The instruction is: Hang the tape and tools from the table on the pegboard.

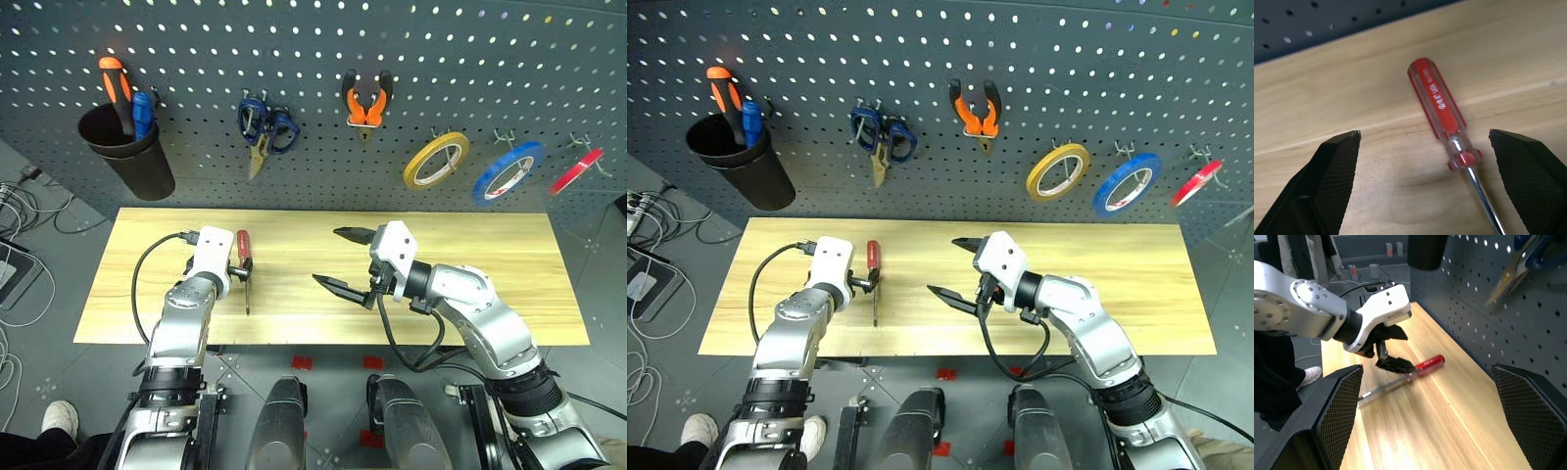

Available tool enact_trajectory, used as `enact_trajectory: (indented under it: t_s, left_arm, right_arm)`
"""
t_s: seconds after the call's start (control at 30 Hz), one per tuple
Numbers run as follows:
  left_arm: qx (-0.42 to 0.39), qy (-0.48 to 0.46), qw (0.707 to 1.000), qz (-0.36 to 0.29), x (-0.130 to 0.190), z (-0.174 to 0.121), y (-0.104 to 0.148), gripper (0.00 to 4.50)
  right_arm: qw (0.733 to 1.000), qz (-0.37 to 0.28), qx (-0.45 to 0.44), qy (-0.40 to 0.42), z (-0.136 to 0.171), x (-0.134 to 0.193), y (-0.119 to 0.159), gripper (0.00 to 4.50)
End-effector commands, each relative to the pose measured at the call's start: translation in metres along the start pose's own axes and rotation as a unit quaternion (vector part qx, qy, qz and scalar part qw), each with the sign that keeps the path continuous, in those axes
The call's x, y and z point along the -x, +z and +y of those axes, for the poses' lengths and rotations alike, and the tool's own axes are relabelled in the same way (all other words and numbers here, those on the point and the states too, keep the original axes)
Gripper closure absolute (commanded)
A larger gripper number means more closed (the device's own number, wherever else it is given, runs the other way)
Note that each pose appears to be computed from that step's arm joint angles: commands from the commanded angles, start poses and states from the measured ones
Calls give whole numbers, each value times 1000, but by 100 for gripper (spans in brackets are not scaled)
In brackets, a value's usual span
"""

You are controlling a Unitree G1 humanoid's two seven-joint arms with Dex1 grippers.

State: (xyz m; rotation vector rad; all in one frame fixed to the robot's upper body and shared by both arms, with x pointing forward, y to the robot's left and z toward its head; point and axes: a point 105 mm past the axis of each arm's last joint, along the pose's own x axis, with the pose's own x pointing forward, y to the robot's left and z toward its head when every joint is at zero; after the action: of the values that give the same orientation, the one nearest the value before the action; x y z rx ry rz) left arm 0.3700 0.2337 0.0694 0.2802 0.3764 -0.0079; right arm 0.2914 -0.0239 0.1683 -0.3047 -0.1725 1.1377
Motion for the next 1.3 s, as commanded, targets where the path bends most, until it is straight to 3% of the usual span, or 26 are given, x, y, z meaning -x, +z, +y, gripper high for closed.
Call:
enact_trajectory:
  t_s: [0.03,0.27,0.67,0.93,1.3]
  left_arm:
    - [24,-5,1000,12,-4,3,-3,7]
    - [29,-23,999,6,-14,-5,9,7]
    - [25,-21,999,-7,-16,-2,19,366]
    - [-60,-33,996,-51,-1,-10,29,367]
    - [-182,30,964,-190,80,-18,61,367]
  right_arm:
    - [1000,-18,12,-6,-1,1,13,0]
    - [1000,-11,11,-15,-5,1,11,0]
    - [999,-11,18,-25,-12,0,9,0]
    - [999,-20,15,-31,-18,8,10,0]
    - [990,-93,-85,-62,-15,40,40,0]
